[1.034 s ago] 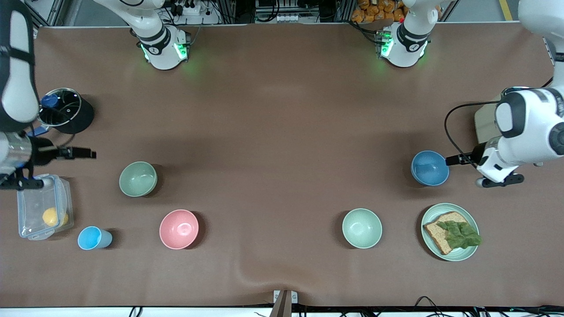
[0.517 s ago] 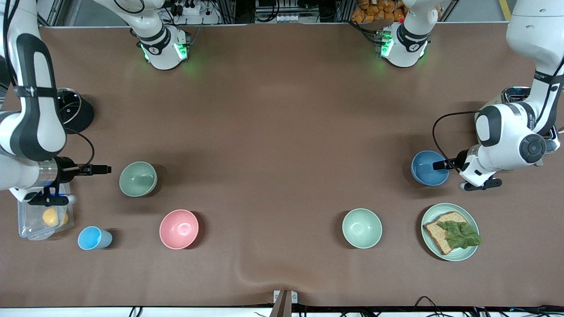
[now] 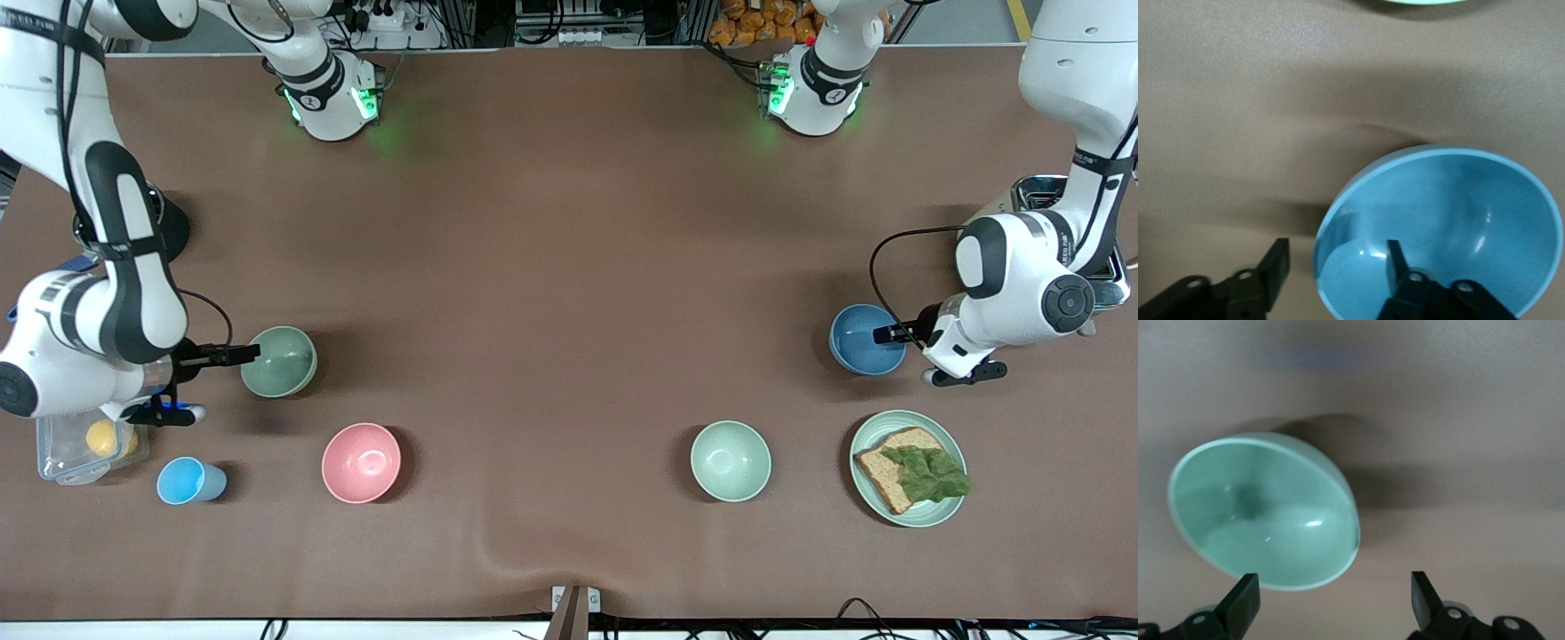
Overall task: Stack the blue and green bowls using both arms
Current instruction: 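Grasp the green bowl rim with the right gripper while the left grasps the blue bowl, then carry the green bowl and the blue bowl toward each other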
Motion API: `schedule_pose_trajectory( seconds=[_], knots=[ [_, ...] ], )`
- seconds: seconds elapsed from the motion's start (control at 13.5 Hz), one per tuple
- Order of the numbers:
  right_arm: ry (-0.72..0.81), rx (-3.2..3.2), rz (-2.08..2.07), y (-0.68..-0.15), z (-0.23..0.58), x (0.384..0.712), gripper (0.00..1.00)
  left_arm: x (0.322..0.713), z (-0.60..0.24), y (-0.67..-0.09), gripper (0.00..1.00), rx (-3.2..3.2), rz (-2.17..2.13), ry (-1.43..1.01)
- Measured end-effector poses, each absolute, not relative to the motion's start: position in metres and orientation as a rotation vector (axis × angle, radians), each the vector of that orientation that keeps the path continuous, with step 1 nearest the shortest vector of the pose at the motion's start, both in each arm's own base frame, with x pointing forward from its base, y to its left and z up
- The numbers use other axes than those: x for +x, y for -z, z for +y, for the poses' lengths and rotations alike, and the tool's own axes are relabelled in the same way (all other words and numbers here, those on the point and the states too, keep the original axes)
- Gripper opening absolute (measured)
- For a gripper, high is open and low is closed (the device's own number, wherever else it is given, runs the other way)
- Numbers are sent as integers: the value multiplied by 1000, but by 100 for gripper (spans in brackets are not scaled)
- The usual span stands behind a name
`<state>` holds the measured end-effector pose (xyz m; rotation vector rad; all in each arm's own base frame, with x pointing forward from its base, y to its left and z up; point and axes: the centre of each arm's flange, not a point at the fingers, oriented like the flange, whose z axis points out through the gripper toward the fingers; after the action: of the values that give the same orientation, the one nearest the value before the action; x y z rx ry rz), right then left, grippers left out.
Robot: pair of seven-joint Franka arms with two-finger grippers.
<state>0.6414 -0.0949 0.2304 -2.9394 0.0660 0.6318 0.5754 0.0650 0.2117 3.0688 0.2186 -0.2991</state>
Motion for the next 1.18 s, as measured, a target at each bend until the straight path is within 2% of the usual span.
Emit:
schedule_pose_trajectory(
  seconds=[0.3, 0.37, 0.44, 0.74, 0.96, 1.18],
  knots=[
    [-647, -2918, 80, -197, -94, 639, 100, 577, 64, -213, 21, 3069, 214, 293],
    [-646, -2916, 83, -193, -94, 639, 93, 578, 63, -214, 9, 3070, 212, 287],
    [-636, -2907, 95, -190, -93, 638, 81, 580, 62, -217, 4, 3070, 204, 277],
    [-607, -2859, 149, -179, -89, 633, 37, 592, 56, -230, 4, 3073, 181, 226],
    [-616, -2841, 158, -190, -87, 634, 5, 606, 47, -251, 4, 3072, 95, 180],
    [-662, -2824, 207, -227, -72, 633, 5, 625, 28, -287, 4, 3054, 47, 184]
  ],
)
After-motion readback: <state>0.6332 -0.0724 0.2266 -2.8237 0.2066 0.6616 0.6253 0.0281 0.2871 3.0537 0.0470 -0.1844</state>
